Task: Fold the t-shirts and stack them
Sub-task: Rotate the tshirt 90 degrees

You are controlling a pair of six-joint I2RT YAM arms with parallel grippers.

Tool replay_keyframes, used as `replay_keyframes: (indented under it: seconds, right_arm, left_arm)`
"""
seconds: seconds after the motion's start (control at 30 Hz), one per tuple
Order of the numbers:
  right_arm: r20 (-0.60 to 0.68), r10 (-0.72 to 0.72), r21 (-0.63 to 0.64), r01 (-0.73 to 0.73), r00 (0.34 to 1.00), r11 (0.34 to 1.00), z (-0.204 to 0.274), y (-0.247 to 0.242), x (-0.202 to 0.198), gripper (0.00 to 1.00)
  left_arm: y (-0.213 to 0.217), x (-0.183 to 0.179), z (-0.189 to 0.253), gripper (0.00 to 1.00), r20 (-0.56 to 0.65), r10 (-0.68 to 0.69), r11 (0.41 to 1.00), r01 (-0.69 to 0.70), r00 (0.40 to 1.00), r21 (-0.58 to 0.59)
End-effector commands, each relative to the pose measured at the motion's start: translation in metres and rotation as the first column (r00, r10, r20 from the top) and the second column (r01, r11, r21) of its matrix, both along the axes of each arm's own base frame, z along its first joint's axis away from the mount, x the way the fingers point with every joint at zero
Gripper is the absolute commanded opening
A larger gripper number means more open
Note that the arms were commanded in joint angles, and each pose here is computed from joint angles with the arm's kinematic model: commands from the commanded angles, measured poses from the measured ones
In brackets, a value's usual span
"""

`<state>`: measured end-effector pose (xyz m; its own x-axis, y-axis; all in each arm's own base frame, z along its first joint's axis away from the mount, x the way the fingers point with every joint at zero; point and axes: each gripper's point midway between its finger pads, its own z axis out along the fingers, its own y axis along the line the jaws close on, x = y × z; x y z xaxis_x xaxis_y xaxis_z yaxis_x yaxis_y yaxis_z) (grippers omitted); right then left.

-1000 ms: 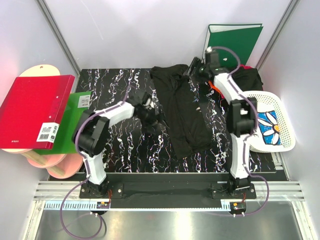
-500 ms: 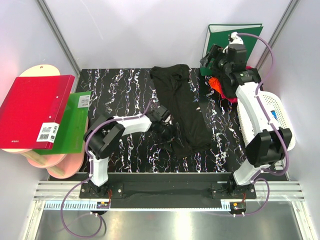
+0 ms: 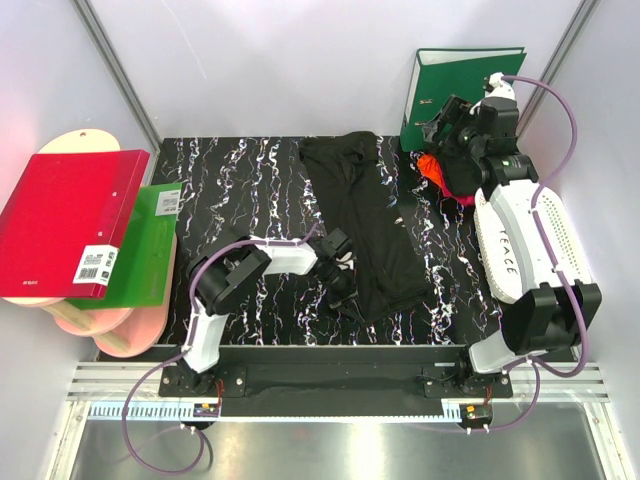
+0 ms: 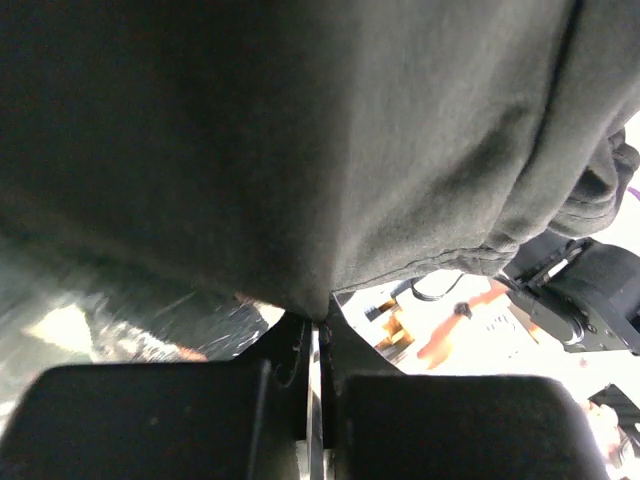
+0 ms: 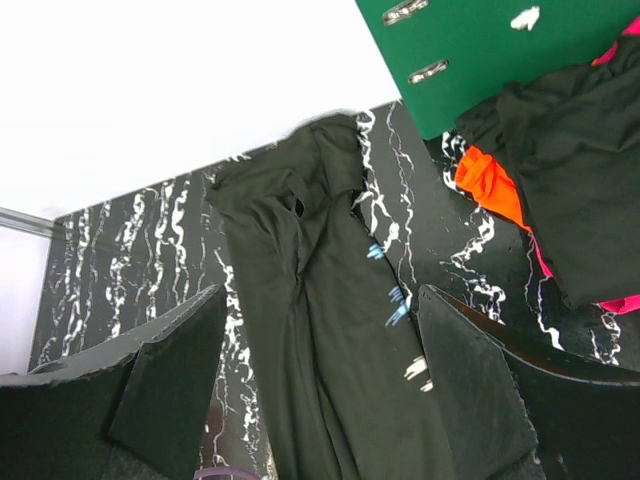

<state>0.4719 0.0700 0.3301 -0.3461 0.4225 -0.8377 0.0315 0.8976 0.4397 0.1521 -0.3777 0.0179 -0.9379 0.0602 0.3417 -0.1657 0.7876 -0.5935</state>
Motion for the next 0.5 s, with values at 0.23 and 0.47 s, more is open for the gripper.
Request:
replay_keyframes:
  seconds: [0.23,0.47]
  right_arm:
    - [-0.009,0.058,0.037,-0.058,0.998,0.998,0.0,0.007,-0.035,0.85]
    - [-0.07,0.113,0.067,-0.108,0.991,0.992,-0.022,0.017,-0.042,0.91]
  left_arm:
    - [0.084,-0.025,-0.027,0.0,-0.006,-0.039,0.965,0.039,0.999,0.259]
    - [0.125,-0.027,-0.021,0.0,0.01,-0.033,0.95,0.028,0.999,0.312]
